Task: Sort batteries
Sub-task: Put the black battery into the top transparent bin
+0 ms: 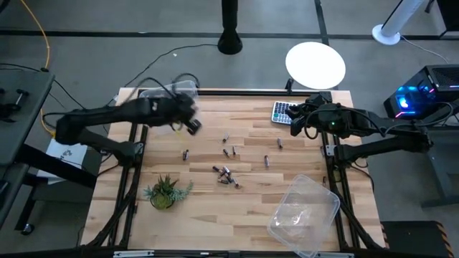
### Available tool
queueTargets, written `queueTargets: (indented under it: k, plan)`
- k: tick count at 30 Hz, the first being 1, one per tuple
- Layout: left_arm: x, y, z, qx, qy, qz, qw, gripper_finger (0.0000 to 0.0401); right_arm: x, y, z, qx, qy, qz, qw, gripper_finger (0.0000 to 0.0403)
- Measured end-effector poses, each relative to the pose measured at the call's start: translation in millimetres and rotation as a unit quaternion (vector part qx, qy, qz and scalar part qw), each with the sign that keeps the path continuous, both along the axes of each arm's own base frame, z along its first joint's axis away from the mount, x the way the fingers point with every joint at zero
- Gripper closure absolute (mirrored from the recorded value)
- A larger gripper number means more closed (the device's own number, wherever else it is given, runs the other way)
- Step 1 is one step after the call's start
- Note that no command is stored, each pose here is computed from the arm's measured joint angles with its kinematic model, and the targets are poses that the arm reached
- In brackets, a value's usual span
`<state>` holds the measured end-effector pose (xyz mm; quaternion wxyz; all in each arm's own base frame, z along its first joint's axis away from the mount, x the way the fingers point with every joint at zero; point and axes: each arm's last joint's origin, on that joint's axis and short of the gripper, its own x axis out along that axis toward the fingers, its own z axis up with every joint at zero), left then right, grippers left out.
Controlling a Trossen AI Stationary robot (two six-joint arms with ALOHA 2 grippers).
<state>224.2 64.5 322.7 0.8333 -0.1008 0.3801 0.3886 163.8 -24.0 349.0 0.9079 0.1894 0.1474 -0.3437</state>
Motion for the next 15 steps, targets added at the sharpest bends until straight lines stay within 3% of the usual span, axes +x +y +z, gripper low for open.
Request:
queueTargets:
  k: [5,11,15]
  plan:
    - [-28.9,31.4,-0.8,-0.022,0.046,0.073,0.996,0.0360,0.8,0.0,1.4,0.000,-0.009,0.000,1.000,0.0294]
    - [-34.6,65.0,-19.5,-0.096,0.091,0.098,0.986,0.0251,1.6,-0.1,3.0,0.000,-0.020,-0.001,1.000,0.0294]
    - [-34.6,71.9,-20.4,-0.155,0.063,0.113,0.979,0.0194,1.8,0.1,2.9,0.008,-0.024,0.001,1.000,0.0294]
